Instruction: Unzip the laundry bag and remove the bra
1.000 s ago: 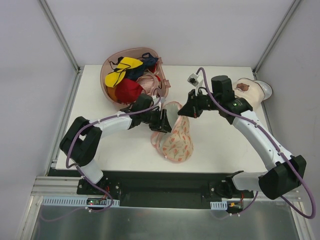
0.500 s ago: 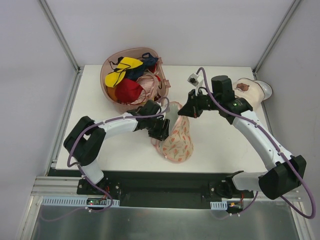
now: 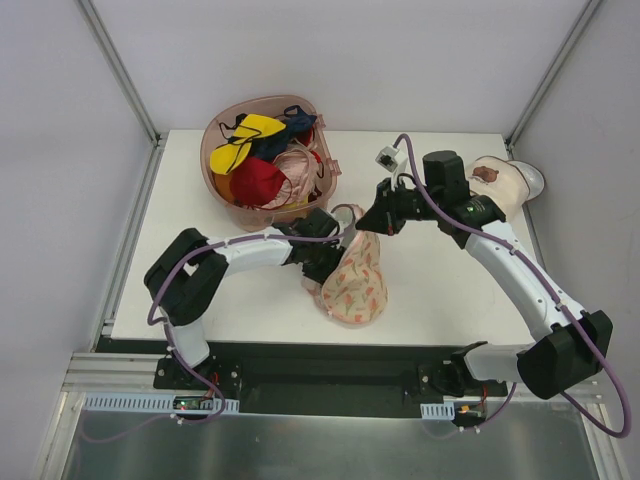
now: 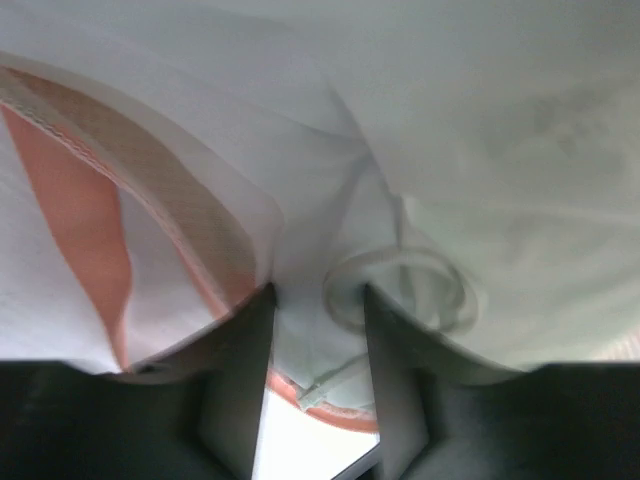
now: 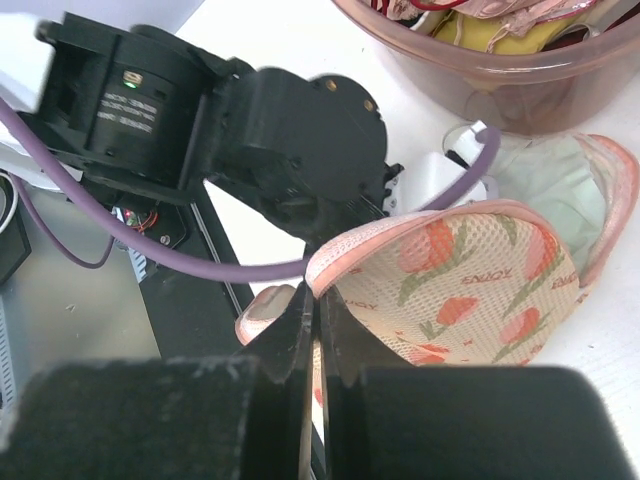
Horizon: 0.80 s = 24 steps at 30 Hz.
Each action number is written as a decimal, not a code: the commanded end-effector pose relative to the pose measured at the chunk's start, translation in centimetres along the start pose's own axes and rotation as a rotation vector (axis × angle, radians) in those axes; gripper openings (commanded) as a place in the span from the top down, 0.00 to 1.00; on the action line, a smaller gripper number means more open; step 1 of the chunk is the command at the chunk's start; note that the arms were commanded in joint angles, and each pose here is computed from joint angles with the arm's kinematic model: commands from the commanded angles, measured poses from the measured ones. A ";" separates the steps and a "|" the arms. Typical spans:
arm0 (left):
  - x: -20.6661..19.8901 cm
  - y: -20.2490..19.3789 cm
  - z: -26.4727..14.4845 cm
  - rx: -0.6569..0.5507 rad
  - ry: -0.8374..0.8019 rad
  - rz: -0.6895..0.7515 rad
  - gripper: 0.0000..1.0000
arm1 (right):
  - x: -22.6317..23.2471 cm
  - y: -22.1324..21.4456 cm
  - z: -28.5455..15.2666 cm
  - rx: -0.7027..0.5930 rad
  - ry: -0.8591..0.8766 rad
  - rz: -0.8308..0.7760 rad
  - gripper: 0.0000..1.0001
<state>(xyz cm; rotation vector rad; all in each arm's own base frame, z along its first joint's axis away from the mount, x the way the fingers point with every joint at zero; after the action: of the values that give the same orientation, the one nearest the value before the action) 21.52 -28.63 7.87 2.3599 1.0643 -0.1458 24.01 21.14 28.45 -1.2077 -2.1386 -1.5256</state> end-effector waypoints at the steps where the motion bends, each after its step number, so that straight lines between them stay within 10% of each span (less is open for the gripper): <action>1: 0.8 -0.6 1.9 0.073 0.066 0.060 0.82 | 1.6 2.0 -0.9 -0.067 0.042 -0.062 0.99; 3: 1.0 -0.8 2.2 0.088 0.089 0.055 0.99 | 1.7 1.9 -1.0 -0.069 0.041 -0.062 0.99; 24: 0.2 6.6 -18.7 -0.505 0.181 0.025 1.00 | 1.0 1.3 -0.8 -0.060 0.027 -0.058 0.99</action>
<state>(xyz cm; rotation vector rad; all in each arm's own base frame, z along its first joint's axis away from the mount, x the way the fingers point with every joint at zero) 23.68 -23.54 24.34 1.9992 1.0049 0.2636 24.15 21.02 28.46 -1.2159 -2.1383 -1.5303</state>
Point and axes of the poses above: each gripper's point midway between its finger pads, its own z axis out along the fingers, its own x axis along the line the jaws close on, y = z × x, the point moved 5 cm from there along -z, back along the fingers, and after that the axes turned 14 degrees about z, right-handed, at the moved point
